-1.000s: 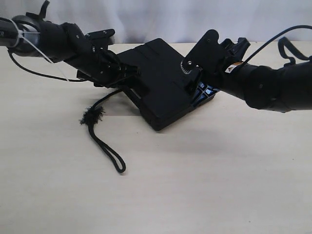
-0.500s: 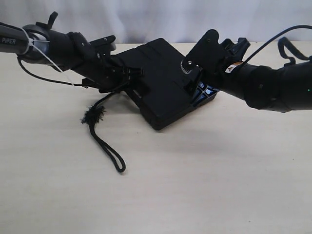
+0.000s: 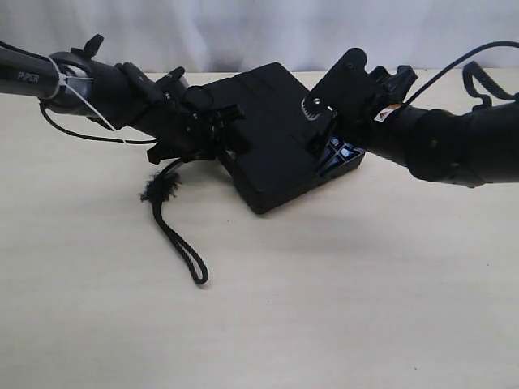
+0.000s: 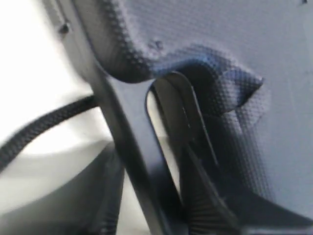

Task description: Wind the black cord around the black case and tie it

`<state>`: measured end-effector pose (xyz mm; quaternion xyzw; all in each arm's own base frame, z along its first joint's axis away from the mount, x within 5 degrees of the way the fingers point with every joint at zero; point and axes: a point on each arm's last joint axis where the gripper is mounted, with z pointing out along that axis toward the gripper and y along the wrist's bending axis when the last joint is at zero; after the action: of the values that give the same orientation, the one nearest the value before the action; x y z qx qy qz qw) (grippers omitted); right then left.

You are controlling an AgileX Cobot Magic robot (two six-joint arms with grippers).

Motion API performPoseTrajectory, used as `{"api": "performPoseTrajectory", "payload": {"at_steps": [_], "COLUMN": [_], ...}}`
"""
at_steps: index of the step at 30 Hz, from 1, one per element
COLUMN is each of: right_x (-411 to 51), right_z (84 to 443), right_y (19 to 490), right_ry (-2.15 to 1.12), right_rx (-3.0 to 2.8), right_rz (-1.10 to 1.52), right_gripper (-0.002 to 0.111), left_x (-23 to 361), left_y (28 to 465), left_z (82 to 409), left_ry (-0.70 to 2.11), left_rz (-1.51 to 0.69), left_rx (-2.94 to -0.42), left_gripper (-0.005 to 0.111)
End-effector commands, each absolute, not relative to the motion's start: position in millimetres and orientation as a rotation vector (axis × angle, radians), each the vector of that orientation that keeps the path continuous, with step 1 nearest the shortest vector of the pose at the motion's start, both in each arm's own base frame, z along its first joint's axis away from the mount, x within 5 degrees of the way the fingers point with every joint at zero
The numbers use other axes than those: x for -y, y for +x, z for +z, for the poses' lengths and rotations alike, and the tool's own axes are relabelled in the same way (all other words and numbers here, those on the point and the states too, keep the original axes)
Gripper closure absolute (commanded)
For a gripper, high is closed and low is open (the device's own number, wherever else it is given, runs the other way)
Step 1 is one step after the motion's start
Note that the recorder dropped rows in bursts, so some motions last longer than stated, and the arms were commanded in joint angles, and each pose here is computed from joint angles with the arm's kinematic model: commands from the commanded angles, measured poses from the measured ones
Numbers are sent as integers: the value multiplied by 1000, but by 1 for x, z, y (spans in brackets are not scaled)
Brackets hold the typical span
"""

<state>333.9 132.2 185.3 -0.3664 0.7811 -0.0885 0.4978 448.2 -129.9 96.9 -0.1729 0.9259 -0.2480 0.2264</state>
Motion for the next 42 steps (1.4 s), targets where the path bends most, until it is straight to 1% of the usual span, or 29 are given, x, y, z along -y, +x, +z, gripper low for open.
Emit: {"api": "performPoseTrajectory", "payload": {"at_steps": [1, 2, 4, 7, 9, 11, 18, 23, 28, 32, 38, 42], "right_x": [-132, -133, -133, -134, -140, -151, -186, -199, -216, -228, -231, -242], "right_z": [188, 186, 185, 189, 196, 197, 187, 186, 191, 181, 156, 139], "right_y": [333, 332, 330, 322, 313, 302, 273, 259, 249, 243, 247, 243], "right_ry": [-862, -878, -908, -990, -1045, -1114, -1312, -1323, -1293, -1296, -1189, -1242], "right_rx": [-1903, -1916, -1936, -1970, -1980, -2000, -1945, -1863, -1739, -1642, -1661, -1593], "right_rz": [-199, -192, -178, -141, -97, -36, 29, 20, 1, -75, -325, -359], "right_gripper": [24, 24, 24, 24, 24, 24, 24, 24, 25, 36, 37, 34], "left_x": [119, 115, 109, 96, 87, 87, 87, 88, 94, 97, 97, 97], "left_y": [451, 451, 450, 447, 447, 447, 447, 447, 449, 450, 450, 451], "left_z": [133, 147, 165, 184, 185, 185, 185, 187, 200, 208, 207, 207], "left_ry": [-421, -419, -414, -382, -397, -396, -397, -393, -305, -265, -264, -268], "left_rz": [-675, -690, -704, -706, -715, -720, -718, -729, -786, -817, -814, -813], "left_rx": [-2476, -2456, -2426, -2418, -2430, -2437, -2432, -2435, -2457, -2471, -2472, -2468], "left_gripper": [107, 107, 107, 107, 107, 107, 107, 107, 107, 107, 107, 107]}}
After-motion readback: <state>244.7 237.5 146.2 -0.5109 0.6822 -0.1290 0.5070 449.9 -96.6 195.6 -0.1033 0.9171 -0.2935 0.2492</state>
